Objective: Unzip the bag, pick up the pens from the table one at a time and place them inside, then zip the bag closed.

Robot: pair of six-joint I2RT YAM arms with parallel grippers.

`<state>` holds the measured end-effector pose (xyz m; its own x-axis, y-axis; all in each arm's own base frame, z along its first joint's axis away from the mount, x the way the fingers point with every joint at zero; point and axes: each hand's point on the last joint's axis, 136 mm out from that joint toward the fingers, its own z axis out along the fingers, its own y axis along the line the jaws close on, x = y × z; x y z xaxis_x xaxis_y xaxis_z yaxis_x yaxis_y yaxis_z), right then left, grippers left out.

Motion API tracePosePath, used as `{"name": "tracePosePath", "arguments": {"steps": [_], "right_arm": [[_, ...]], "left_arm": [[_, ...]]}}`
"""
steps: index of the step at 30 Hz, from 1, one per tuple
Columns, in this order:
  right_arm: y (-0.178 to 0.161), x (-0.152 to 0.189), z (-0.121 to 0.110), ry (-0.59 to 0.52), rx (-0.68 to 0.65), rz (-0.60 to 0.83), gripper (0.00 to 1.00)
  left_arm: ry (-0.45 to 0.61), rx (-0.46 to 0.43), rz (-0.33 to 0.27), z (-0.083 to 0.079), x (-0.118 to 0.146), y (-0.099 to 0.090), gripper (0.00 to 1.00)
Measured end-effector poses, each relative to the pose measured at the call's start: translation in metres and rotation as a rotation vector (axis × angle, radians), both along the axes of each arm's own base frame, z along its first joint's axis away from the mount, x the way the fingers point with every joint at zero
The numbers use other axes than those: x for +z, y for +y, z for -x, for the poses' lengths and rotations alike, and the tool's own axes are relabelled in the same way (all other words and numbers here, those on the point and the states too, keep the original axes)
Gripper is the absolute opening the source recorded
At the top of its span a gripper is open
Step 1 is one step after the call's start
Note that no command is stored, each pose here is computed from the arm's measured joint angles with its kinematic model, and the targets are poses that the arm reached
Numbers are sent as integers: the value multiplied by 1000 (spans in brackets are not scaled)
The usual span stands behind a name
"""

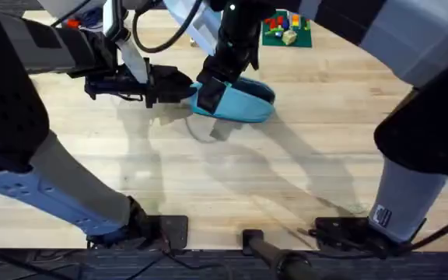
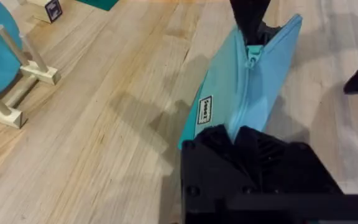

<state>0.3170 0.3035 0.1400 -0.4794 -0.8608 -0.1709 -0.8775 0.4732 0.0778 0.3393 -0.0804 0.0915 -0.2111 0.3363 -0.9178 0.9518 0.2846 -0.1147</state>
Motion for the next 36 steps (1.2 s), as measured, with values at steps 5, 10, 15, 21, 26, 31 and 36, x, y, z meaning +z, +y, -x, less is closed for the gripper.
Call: {"name": "tracePosePath", "arguments": {"steps": [5, 10, 15, 21, 26, 31, 36], "right_arm": [[0, 0, 0, 0, 1, 0, 967], [-1, 0, -2, -8, 4, 7, 304], [-1, 0, -2, -9, 4, 8, 31], [-1, 0, -2, -9, 5, 8, 30], [-2, 0, -1, -7, 5, 9, 30], [-14, 1, 13, 52, 5, 60, 31], [-16, 11, 15, 59, 0, 67, 33]], "left_arm": [[0, 0, 0, 0, 0, 0, 38], [4, 0, 1, 1, 0, 0, 39], [4, 0, 1, 1, 0, 0, 39], [4, 0, 1, 1, 0, 0, 38], [4, 0, 1, 1, 0, 0, 38], [4, 0, 1, 1, 0, 0, 38], [4, 0, 1, 1, 0, 0, 39]]}}
